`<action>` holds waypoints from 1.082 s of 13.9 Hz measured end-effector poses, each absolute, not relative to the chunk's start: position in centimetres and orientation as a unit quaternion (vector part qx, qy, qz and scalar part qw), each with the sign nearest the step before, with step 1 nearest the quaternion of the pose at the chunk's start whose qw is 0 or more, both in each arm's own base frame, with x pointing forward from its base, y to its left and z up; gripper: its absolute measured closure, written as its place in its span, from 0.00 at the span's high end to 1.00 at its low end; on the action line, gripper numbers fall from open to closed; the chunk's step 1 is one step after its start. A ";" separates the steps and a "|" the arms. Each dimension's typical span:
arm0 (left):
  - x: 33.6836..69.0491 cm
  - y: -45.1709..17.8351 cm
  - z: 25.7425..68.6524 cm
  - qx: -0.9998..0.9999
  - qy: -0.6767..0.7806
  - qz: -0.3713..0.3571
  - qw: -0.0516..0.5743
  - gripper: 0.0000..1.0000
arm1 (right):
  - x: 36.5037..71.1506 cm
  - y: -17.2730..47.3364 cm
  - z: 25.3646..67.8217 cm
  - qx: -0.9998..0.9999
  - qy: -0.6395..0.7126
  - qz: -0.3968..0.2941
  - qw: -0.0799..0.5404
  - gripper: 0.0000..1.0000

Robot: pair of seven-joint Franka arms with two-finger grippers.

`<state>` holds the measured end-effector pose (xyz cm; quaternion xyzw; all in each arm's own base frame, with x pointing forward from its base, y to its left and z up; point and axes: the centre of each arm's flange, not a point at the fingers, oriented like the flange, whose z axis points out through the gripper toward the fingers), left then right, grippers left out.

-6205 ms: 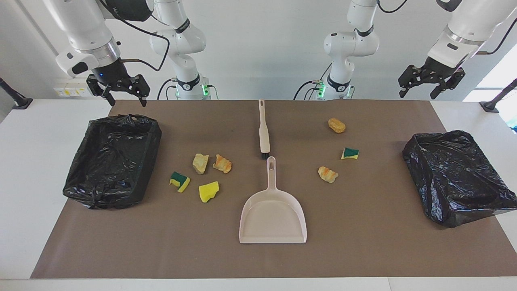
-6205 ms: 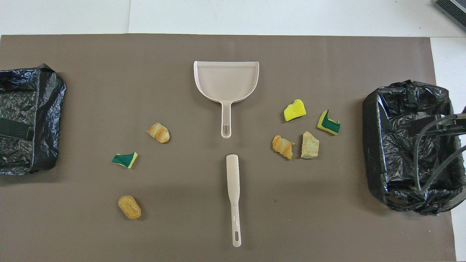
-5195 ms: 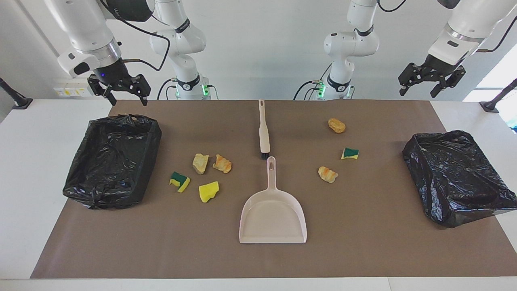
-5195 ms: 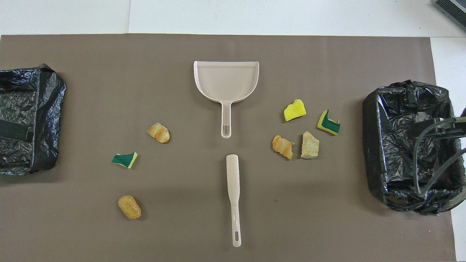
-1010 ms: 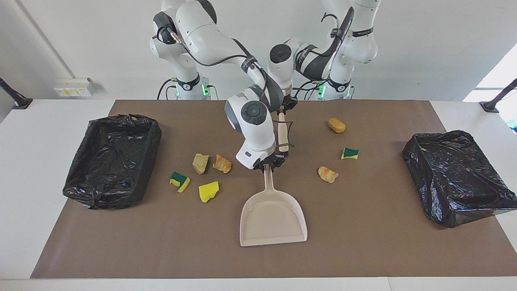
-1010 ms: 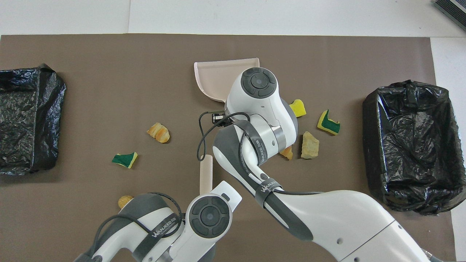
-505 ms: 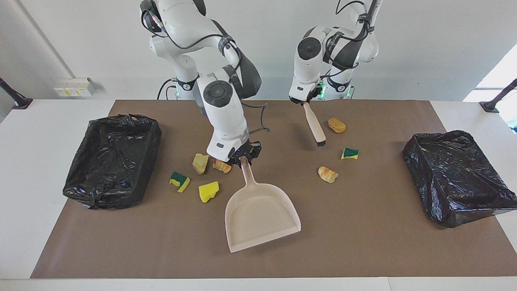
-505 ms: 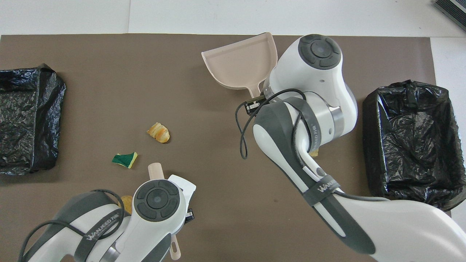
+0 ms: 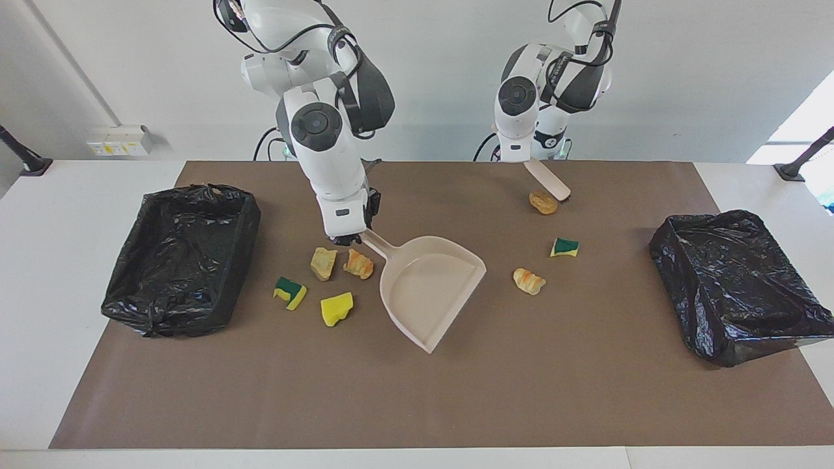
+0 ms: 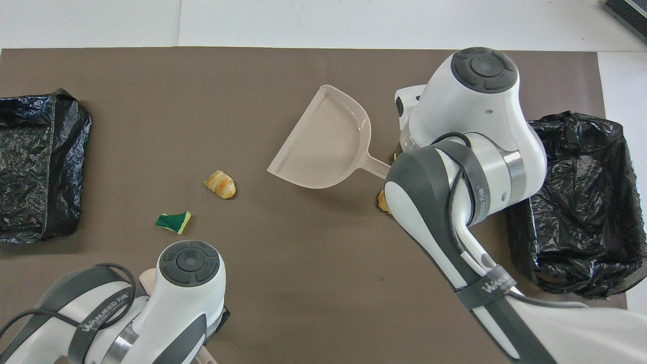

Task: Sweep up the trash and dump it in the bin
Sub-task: 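Lift the dustpan with the right gripper while the left gripper grasps the brush, then sweep the crusts and sponge into the dustpan with the left gripper's brush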

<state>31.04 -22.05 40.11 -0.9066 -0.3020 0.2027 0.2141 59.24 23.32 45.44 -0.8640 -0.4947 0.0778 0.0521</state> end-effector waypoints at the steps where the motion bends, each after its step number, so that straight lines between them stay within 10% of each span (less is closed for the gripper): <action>1: 30.6 -21.3 39.8 -0.903 -0.309 0.207 0.216 0.26 | 58.9 23.6 44.5 -0.849 -0.520 0.081 0.038 0.33; 15: 37.0 -19.3 33.6 -0.909 -0.373 0.157 0.095 0.26 | 55.4 30.2 38.5 -0.741 -0.666 0.074 -0.034 0.33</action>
